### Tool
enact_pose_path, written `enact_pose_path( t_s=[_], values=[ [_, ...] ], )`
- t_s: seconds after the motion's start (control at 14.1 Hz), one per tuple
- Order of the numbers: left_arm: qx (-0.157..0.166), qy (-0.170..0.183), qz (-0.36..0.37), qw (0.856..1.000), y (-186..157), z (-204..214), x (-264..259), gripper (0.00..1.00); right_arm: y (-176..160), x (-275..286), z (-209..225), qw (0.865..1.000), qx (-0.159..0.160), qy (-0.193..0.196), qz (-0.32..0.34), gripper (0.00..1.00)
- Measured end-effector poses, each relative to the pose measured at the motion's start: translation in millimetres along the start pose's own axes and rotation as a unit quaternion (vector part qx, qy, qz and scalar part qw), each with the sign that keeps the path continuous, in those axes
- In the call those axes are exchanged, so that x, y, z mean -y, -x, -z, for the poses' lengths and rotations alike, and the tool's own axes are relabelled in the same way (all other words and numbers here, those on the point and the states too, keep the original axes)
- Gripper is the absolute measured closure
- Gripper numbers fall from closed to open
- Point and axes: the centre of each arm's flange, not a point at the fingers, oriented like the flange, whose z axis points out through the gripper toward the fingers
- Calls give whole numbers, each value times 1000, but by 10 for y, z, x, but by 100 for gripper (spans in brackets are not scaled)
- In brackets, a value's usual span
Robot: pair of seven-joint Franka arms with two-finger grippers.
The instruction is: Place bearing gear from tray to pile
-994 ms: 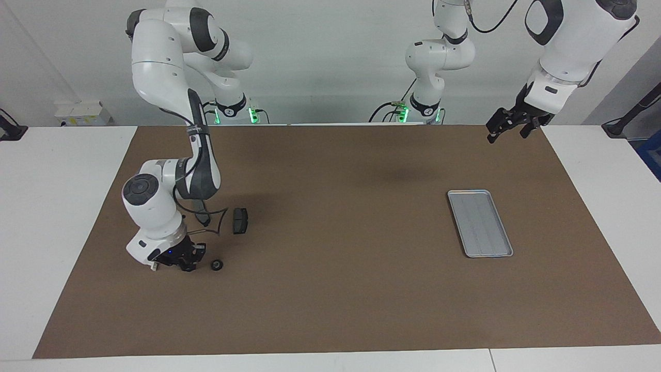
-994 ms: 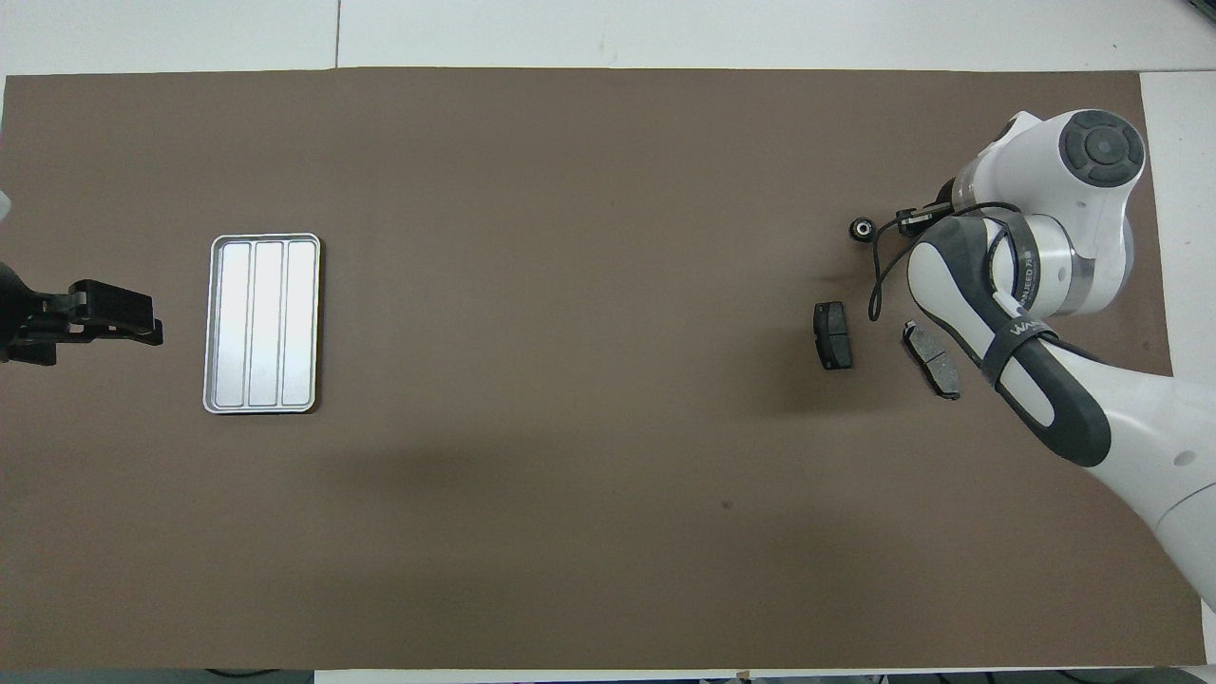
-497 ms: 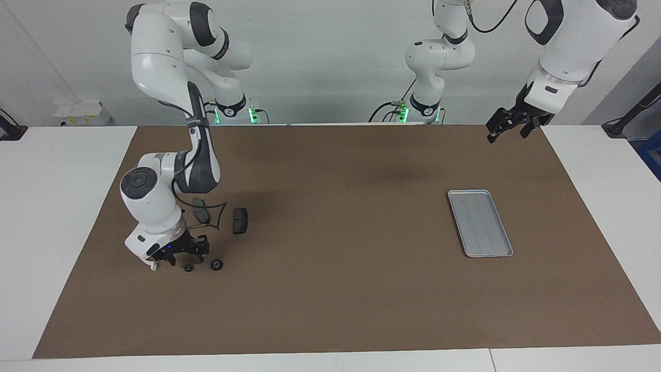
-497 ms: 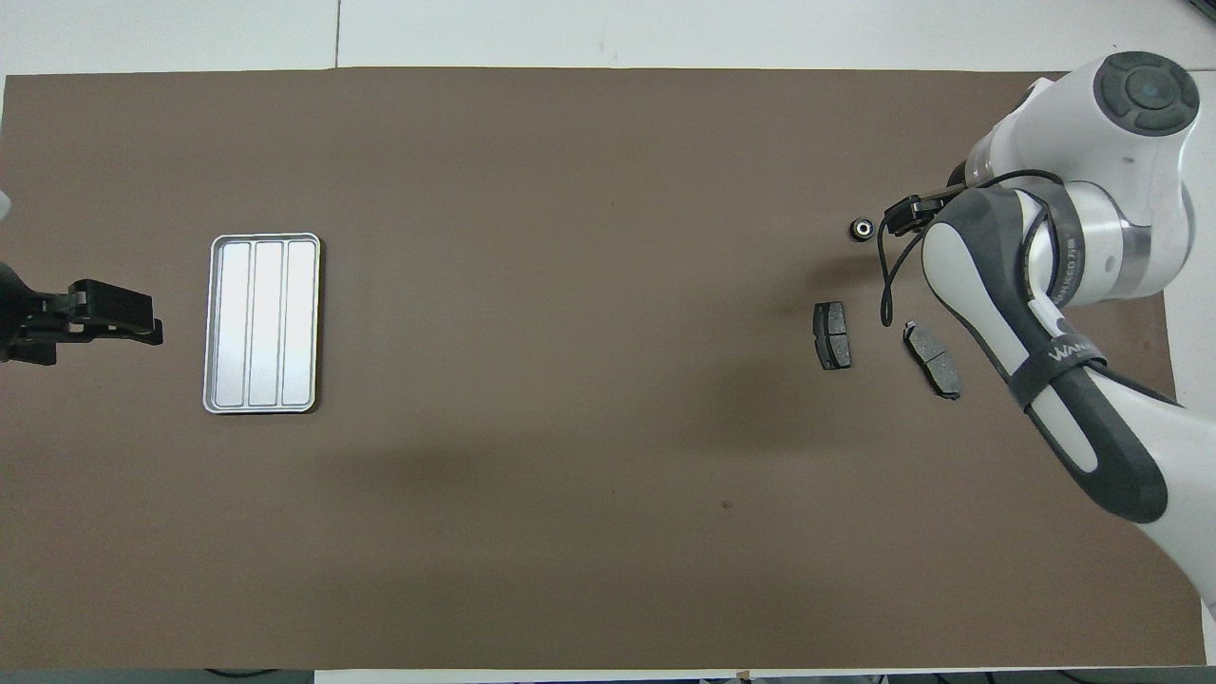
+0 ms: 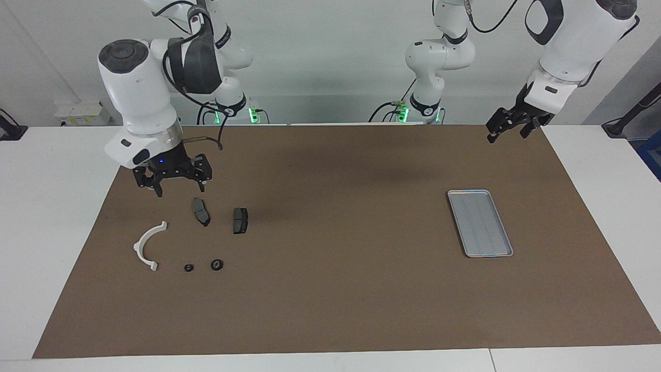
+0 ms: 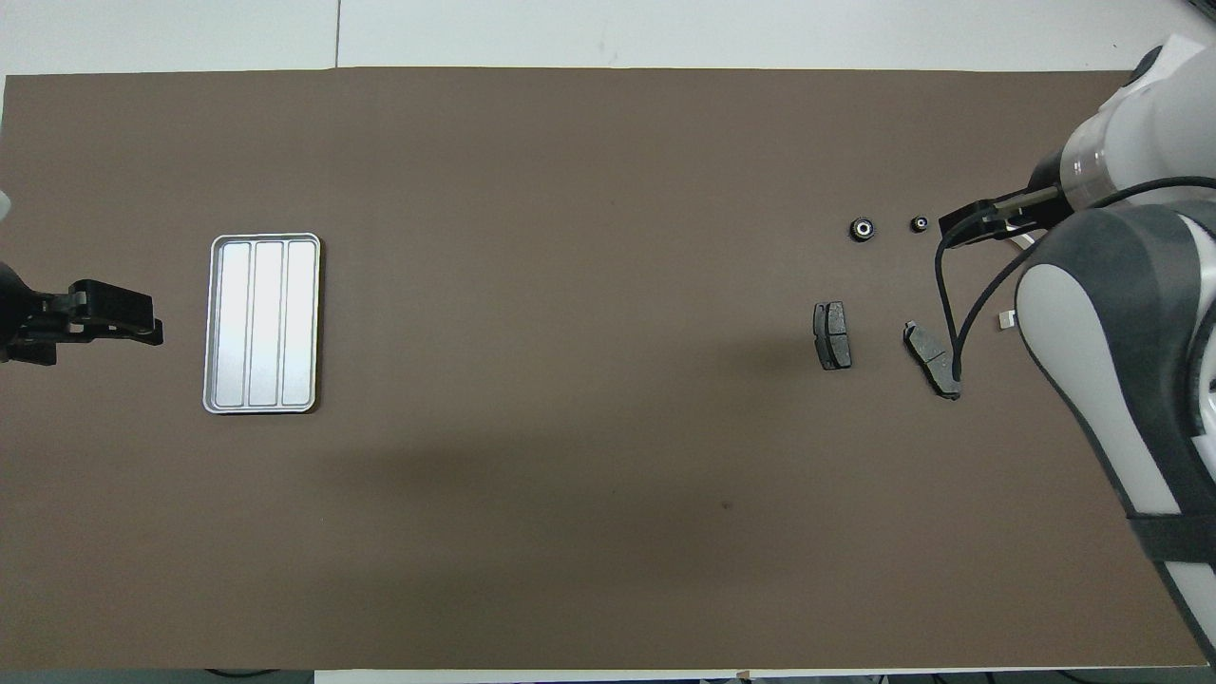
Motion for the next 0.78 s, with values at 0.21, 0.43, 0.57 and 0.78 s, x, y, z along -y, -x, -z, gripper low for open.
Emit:
enact_pose_path(
  t_s=[0.21, 0.43, 0.57, 0.78],
  values=[
    [0, 0, 0, 1000, 0, 0, 0, 0, 168, -56, 237, 1000, 6, -11, -11, 0],
    [0, 0, 0, 1000, 0, 0, 0, 0, 305, -165, 375, 999, 16, -18, -24, 0],
    [0, 0, 0, 1000, 0, 0, 0, 0, 384, -197, 496, 999, 14, -17, -28, 0],
    [0, 0, 0, 1000, 0, 0, 0, 0, 502, -227, 673, 999, 10, -16, -32, 0]
  ],
)
